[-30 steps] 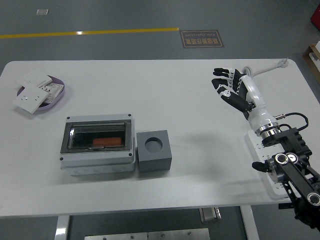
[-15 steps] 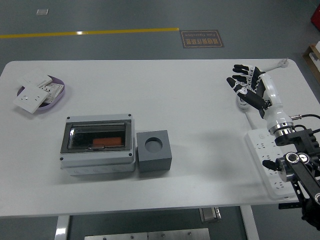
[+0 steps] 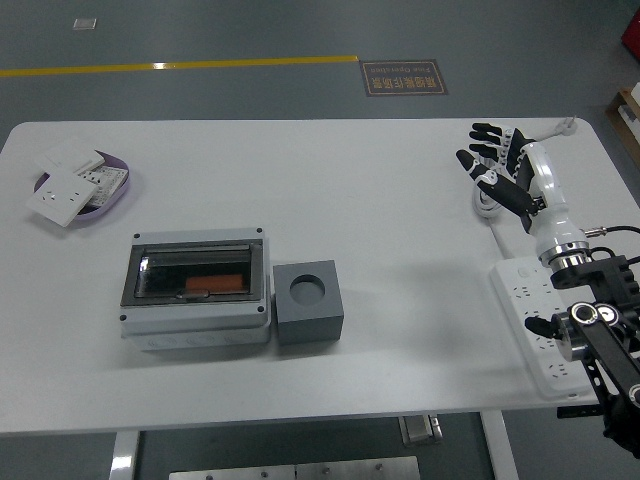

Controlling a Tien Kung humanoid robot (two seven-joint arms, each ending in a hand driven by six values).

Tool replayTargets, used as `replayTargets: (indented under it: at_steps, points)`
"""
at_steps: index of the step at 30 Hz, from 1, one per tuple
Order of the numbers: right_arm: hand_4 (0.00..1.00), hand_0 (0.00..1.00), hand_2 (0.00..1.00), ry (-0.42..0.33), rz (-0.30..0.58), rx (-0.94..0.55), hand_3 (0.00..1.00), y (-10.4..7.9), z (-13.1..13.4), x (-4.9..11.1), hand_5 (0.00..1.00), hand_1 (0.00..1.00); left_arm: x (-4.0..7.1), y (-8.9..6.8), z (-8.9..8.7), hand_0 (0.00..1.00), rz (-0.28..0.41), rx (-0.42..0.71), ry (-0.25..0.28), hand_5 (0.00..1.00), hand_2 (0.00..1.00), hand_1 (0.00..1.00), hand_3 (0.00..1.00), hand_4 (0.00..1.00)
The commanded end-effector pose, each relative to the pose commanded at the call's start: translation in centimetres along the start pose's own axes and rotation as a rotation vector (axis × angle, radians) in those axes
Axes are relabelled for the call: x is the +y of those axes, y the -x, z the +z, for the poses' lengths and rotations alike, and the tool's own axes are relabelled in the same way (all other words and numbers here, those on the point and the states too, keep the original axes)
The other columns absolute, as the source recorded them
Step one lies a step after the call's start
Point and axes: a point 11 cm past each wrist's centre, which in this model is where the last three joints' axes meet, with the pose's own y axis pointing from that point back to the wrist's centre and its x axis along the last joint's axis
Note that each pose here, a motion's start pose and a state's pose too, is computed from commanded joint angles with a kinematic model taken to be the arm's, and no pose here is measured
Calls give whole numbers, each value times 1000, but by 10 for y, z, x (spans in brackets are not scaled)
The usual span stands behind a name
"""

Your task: Pick up the cylinder from the cube,place it in the box,flap close box

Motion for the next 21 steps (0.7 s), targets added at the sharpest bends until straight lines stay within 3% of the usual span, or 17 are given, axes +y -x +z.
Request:
replayTargets:
  at_steps: [12, 21]
  points:
    - [929, 813, 741, -5, 22, -16, 749, -1, 1, 2, 418, 726, 0, 10, -1, 923, -17, 21, 1, 2, 854, 852, 951, 2]
    - [927, 812, 739, -13, 33, -15, 748, -2, -1, 0, 417, 725, 1, 5, 6, 923, -9, 25, 16, 2, 854, 852, 951, 2]
